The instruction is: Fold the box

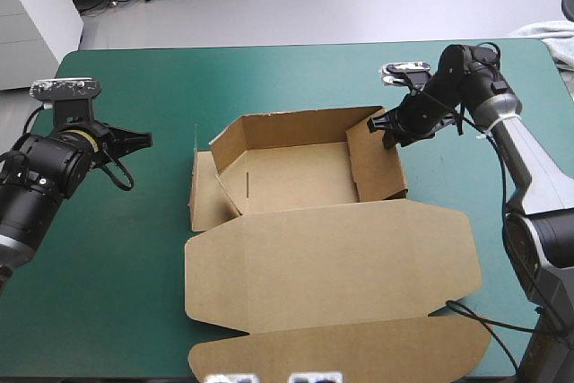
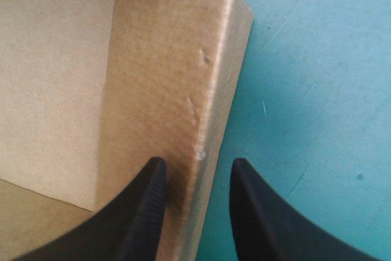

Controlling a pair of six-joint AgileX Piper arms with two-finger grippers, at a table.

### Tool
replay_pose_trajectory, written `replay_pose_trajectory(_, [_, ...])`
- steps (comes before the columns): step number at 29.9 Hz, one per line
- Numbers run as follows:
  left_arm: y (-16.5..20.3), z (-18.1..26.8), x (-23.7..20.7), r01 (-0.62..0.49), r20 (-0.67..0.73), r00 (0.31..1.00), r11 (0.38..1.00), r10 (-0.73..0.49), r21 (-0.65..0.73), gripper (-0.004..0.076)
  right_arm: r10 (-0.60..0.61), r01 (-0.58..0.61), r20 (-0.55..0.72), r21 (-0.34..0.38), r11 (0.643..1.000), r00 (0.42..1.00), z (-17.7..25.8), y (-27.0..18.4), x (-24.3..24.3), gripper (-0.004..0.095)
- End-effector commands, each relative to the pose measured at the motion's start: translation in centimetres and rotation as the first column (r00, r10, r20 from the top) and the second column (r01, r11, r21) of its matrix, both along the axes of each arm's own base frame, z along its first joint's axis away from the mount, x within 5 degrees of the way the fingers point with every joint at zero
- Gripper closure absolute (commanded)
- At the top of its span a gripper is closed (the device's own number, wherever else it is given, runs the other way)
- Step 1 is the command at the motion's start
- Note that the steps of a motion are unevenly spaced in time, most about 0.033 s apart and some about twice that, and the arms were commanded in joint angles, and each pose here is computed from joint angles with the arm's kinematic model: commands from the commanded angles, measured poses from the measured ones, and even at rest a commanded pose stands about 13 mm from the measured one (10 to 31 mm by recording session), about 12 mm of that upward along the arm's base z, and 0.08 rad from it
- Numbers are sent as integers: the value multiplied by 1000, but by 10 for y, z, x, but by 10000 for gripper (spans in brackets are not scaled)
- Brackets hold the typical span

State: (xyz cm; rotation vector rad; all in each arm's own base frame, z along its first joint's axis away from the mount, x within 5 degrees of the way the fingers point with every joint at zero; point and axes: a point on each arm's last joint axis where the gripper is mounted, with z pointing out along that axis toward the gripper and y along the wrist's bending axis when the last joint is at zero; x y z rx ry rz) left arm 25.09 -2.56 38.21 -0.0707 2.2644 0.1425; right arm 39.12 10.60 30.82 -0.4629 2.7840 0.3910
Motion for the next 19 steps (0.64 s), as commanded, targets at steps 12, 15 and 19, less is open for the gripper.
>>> replay_pose_trajectory(12, [-1,15,-3,18,87,996,999,-14,-38,731,45,-31,-109,123,992,993,-26,12,2,826])
replay_pose_trajectory(15, [-1,17,-2,14,106,994,999,-9,-48,731,52,-40,-100,123,992,994,-25,12,2,921])
replay_pose_trajectory(19, [8,18,1,-28,129,991,995,40,-97,731,52,-39,-95,135,990,994,-23,13,2,922])
